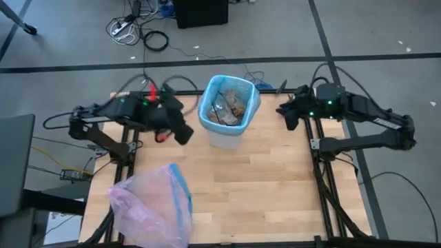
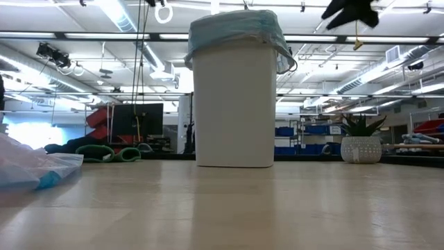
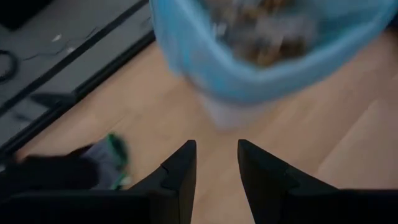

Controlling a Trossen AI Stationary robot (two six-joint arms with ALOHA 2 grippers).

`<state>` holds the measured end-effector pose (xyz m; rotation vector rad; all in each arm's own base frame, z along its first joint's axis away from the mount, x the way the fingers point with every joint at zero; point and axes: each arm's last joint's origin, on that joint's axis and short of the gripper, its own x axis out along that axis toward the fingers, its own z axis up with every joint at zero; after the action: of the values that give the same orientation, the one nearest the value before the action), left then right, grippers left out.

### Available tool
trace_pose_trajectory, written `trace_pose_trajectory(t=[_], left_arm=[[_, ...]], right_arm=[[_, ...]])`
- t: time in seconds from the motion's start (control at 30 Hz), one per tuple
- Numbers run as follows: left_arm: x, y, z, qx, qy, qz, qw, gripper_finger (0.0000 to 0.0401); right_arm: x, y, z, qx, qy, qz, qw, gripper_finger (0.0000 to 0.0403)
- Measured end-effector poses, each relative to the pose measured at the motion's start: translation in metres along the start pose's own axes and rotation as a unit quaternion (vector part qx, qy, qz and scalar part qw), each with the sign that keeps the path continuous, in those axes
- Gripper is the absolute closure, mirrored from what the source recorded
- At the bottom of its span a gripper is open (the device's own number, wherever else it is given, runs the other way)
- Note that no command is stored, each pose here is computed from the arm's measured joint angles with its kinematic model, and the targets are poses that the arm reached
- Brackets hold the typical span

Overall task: Place trash/remove bag and relplace
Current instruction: Remove the trash bag from the trash bin

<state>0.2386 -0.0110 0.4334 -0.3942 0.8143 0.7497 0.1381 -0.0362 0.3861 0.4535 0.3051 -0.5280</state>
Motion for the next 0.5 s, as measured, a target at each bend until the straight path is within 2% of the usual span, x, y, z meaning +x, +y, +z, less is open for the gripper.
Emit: trace_pose_trajectory(t=[0.13, 0.3, 0.5], left_arm=[[-0.008, 0.010, 0.018, -0.052, -0.052, -0.059, 0.996, 0.0275], [0.000, 0.010, 0.041, -0.077, -0.067, -0.146, 0.984, 0.0275], [0.012, 0.024, 0.051, -0.109, -0.047, -0.137, 0.983, 0.0275]], right_arm=[[0.024, -0.024, -0.024, 0.071, -0.008, 0.068, 0.995, 0.0278], [0.056, -0.059, -0.050, 0.167, -0.046, 0.168, 0.971, 0.0282], [0.066, -0.097, -0.058, 0.220, -0.093, 0.220, 0.946, 0.0275]])
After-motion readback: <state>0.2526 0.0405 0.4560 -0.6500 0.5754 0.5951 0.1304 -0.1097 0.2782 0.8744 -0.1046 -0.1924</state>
